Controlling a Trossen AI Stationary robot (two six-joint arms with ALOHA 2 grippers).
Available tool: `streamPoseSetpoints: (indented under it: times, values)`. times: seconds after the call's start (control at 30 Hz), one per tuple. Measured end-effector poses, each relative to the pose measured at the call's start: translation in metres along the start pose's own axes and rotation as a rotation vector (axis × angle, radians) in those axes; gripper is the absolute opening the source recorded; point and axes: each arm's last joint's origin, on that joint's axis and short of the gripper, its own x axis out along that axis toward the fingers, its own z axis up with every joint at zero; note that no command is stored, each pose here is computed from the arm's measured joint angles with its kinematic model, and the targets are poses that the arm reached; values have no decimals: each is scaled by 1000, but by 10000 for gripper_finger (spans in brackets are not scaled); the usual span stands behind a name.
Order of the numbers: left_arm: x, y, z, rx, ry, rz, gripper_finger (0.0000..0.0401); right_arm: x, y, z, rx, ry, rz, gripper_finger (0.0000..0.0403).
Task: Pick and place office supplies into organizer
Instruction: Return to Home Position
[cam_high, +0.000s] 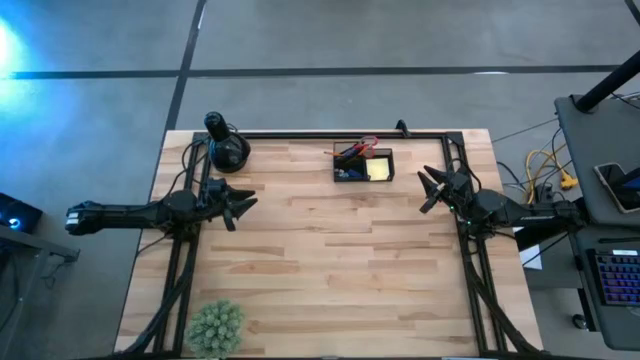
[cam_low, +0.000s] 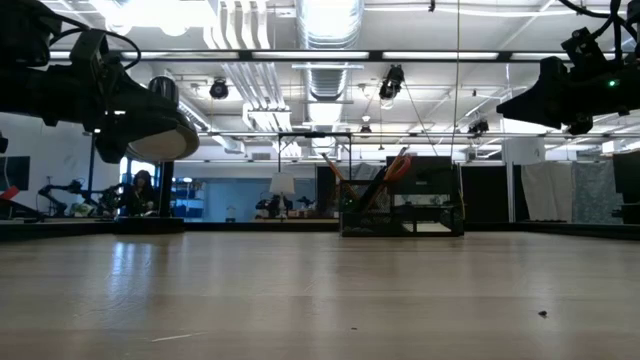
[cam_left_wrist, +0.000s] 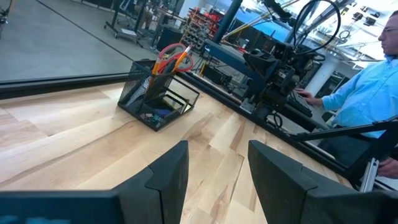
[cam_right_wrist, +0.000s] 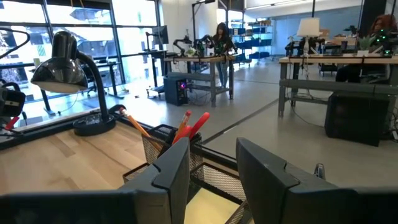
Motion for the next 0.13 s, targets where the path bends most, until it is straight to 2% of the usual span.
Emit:
streamPoseSetpoints:
  times: [0.13]
  values:
    - [0,0,0,0,1,1,153,0,0,0,0,0,0,123]
